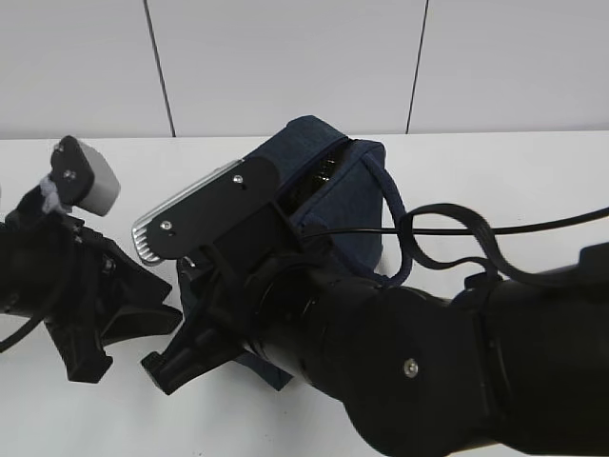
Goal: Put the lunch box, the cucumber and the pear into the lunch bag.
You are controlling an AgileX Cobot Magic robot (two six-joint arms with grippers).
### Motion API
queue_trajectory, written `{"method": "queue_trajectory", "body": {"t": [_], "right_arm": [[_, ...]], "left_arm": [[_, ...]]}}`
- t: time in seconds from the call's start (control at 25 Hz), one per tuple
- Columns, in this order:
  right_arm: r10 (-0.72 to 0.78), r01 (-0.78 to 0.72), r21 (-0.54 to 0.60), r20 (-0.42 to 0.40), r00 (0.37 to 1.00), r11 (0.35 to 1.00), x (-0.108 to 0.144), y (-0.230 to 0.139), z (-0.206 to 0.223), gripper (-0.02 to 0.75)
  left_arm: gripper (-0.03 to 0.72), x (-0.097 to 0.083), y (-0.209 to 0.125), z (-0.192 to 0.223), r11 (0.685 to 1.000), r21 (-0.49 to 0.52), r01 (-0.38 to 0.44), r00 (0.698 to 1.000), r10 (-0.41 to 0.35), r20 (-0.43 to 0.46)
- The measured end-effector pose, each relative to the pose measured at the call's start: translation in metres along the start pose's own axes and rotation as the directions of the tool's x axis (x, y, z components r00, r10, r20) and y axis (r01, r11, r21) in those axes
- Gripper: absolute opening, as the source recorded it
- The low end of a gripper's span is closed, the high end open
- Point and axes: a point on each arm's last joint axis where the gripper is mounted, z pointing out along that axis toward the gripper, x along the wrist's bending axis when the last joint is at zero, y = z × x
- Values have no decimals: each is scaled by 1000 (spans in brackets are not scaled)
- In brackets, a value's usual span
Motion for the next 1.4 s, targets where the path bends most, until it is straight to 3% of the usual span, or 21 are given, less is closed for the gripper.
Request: {"method": "queue_trajectory", "body": {"t": [0.56,1.0,1.08,1.24,1.4], "right_arm": [[7,-7,0,3,1000,1000,0,0,0,0],[5,-5,0,3,1000,1000,0,0,0,0],[7,-7,1,4,1000,1000,0,0,0,0],[7,-7,0,5,1000,1000,0,0,0,0],[9,-9,-10,16,1000,1000,-1,1,0,0]], "left_arm": [[241,11,-9,18,999,6,-36,999,36,-19],[241,21,3,25,996,-59,-64,998,63,-18],[216,21,3,28,996,-60,-58,998,59,7],[49,20,1,32,997,-59,-48,998,51,36],[17,20,1,32,997,-59,-49,998,51,36]]}}
